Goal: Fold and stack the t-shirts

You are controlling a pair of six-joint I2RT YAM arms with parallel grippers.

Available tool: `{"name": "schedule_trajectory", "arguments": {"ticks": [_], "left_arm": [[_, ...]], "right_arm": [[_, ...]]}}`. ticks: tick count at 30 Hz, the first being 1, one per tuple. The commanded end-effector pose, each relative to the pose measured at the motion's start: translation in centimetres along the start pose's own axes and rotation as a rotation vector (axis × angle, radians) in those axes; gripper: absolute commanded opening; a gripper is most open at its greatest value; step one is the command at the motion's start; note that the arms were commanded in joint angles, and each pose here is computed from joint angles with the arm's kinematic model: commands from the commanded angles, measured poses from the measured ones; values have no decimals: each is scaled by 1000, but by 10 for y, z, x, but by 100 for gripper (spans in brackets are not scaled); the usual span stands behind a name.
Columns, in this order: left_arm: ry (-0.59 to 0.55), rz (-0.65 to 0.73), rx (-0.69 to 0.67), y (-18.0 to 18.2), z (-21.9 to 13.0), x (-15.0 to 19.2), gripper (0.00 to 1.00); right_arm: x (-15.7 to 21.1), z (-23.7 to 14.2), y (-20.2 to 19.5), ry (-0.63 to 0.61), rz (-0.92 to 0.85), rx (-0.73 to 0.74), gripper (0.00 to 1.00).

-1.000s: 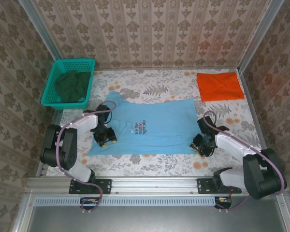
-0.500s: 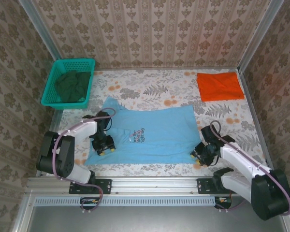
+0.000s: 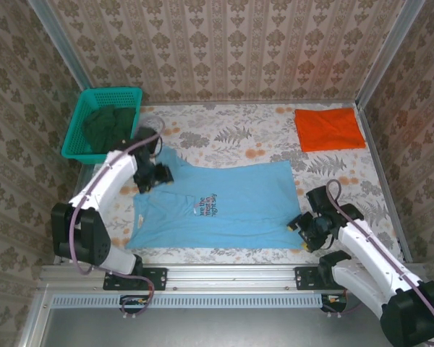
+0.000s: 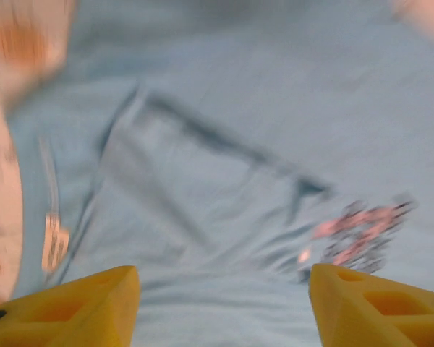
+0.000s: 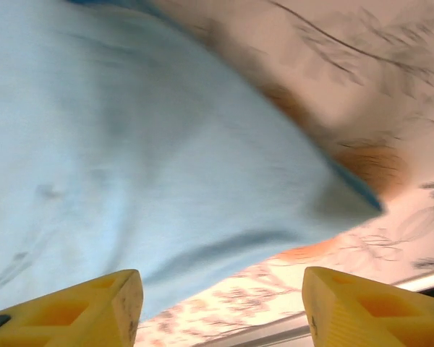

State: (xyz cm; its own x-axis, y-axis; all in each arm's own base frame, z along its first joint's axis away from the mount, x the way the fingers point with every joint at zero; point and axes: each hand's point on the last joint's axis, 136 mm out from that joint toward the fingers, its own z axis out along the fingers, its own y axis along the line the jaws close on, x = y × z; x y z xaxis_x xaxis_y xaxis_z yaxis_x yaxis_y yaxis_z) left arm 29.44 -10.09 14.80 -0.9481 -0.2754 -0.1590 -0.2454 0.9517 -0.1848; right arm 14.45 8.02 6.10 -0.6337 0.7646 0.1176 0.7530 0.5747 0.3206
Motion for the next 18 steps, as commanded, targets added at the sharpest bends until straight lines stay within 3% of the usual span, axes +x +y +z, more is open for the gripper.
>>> {"name": "schedule_trajectory", "arguments": {"ticks": [1, 6, 12, 18], "left_arm": [[-40, 57, -13, -10, -9, -40, 69], [-72, 103, -1, -36, 13, -104, 74], [-42, 82, -69, -25, 59, -154, 78], [-51, 52, -126, -20, 88, -191, 80]], "right_arm": [[-31, -29, 51, -156, -121, -103, 65], [-76, -49, 117, -296, -264, -135, 64], [-144, -32, 177, -444, -327, -209, 62], [-209, 12, 194, -383, -310, -80, 47]]}}
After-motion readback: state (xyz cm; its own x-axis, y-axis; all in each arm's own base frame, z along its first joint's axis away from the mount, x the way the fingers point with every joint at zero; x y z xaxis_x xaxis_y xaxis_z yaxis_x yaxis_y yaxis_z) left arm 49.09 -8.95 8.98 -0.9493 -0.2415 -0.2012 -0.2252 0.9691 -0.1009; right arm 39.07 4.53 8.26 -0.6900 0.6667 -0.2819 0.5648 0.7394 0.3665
